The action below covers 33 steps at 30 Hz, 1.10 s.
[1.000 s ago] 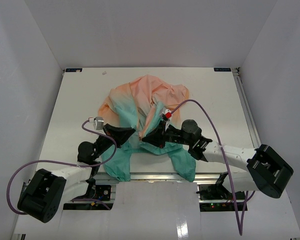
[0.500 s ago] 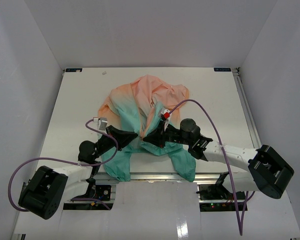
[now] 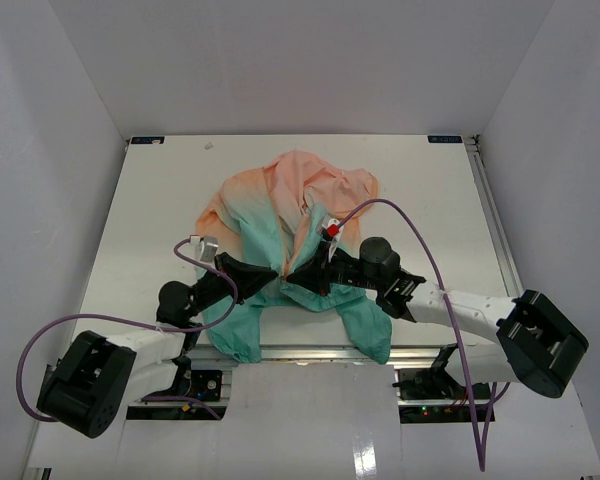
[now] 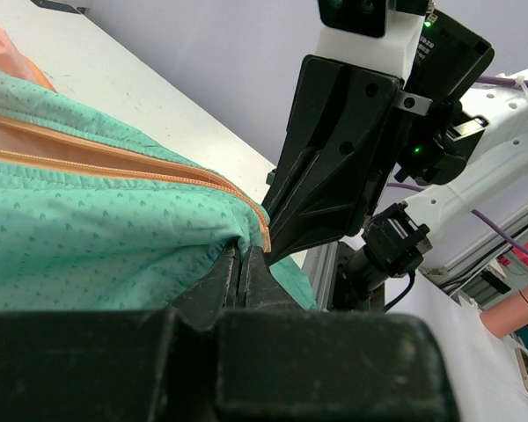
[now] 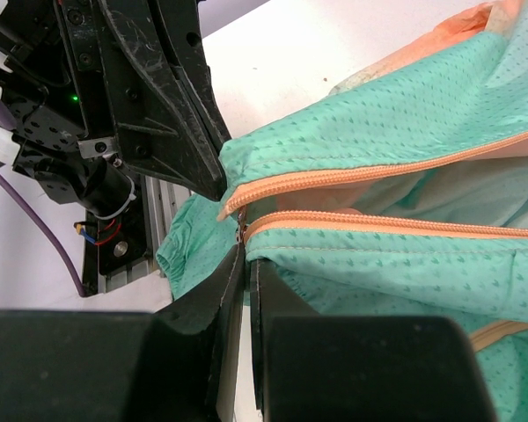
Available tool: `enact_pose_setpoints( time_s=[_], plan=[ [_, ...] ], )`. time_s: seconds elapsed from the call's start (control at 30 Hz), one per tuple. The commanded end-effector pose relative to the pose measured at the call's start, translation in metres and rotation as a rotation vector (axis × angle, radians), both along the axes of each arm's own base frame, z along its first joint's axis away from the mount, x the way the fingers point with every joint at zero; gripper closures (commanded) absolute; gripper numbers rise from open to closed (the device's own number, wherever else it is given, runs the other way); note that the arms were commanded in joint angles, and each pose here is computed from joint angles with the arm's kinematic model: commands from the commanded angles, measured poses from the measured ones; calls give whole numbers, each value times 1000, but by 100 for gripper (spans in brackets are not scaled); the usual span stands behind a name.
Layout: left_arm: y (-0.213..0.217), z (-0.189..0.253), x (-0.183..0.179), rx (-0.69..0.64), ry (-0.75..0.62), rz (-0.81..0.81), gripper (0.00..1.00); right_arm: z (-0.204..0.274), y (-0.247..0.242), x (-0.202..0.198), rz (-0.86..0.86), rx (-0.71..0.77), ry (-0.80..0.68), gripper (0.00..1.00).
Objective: Zip up the jacket
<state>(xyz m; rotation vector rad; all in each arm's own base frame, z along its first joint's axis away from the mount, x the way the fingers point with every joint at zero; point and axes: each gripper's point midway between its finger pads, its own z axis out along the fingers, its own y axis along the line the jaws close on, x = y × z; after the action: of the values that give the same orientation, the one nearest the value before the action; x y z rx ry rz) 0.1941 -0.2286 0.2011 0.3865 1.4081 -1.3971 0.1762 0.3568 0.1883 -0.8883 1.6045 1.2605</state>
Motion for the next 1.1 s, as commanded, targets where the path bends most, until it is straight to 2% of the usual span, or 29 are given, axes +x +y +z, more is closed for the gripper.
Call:
enact_pose_setpoints(
  time_s=[0.0, 0.13, 1.07],
  plan=[
    [4, 31, 0, -59, -124, 36, 100, 28, 0, 5, -9, 47, -74, 92],
    [7, 35, 8, -72, -118, 83, 100, 27, -2, 3, -6, 39, -73, 92],
    [-4, 17, 11, -10, -81, 20, 100, 35, 1, 3, 4, 47, -61, 92]
  ],
)
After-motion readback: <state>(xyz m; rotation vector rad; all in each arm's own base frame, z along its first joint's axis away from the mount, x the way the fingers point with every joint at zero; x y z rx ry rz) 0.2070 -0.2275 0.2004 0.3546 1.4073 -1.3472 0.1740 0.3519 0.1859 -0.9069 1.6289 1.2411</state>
